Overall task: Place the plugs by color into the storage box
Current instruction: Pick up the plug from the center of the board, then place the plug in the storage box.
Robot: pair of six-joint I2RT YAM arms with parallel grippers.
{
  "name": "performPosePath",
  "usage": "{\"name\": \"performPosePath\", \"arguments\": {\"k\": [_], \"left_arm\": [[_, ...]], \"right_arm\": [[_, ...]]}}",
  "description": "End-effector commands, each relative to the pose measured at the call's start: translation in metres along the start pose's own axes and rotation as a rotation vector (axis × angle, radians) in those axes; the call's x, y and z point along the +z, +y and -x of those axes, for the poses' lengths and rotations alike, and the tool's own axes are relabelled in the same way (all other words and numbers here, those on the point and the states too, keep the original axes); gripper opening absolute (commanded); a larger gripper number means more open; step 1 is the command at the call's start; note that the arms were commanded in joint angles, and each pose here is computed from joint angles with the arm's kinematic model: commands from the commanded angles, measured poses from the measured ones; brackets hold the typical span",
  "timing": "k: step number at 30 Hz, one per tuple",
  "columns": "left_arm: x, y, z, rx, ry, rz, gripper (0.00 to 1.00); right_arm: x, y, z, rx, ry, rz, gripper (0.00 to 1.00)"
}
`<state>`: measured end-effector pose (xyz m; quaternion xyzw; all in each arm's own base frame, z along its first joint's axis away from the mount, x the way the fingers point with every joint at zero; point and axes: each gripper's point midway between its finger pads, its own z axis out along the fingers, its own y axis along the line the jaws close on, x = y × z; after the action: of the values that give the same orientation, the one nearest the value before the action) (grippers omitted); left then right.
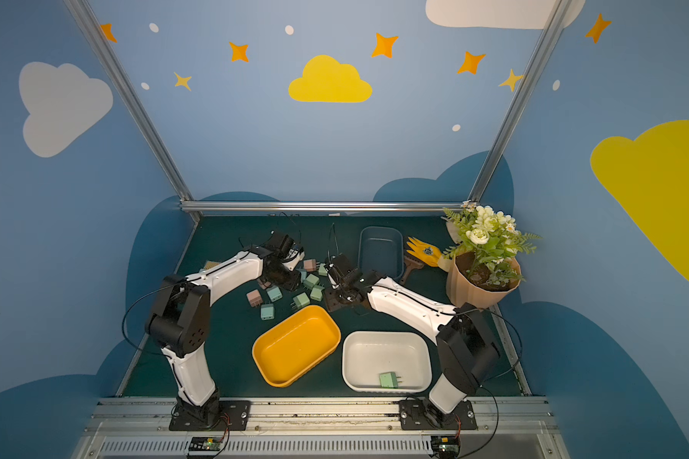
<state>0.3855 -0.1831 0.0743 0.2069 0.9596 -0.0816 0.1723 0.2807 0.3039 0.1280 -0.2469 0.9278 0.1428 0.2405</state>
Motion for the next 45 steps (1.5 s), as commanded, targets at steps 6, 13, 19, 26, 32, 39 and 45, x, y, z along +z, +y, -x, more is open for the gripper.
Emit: {"name": "performPosePath", "arguments": {"k": [6, 13, 19, 26, 32, 39, 45], "left_arm": [[-0.046, -0.012, 0.016, 0.056, -0.102, 0.013, 0.02], [-0.084, -0.045, 0.020, 0.173, -0.197, 0.000, 0.02], [-0.106, -0.082, 0.000, 0.314, -0.219, 0.035, 0.02], [-0.102, -0.103, -0.071, 0.436, -0.164, -0.019, 0.02], [-0.084, -0.124, -0.107, 0.542, -0.159, -0.106, 0.02], [-0.066, -0.138, -0.098, 0.562, -0.129, -0.143, 0.03], [-0.052, -0.142, -0.096, 0.554, -0.078, -0.151, 0.04]], "right_arm": [[-0.025, 0.007, 0.029, 0.026, -0.105, 0.032, 0.64], [-0.059, 0.014, 0.040, 0.020, -0.189, 0.078, 0.64], [-0.064, 0.003, 0.036, 0.058, -0.360, 0.090, 0.65], [-0.080, 0.005, 0.037, 0.063, -0.407, 0.124, 0.66], [-0.084, 0.010, 0.034, 0.074, -0.411, 0.163, 0.66], [-0.077, 0.013, 0.029, 0.083, -0.379, 0.180, 0.67], [-0.078, 0.006, 0.032, 0.075, -0.405, 0.141, 0.67]]}}
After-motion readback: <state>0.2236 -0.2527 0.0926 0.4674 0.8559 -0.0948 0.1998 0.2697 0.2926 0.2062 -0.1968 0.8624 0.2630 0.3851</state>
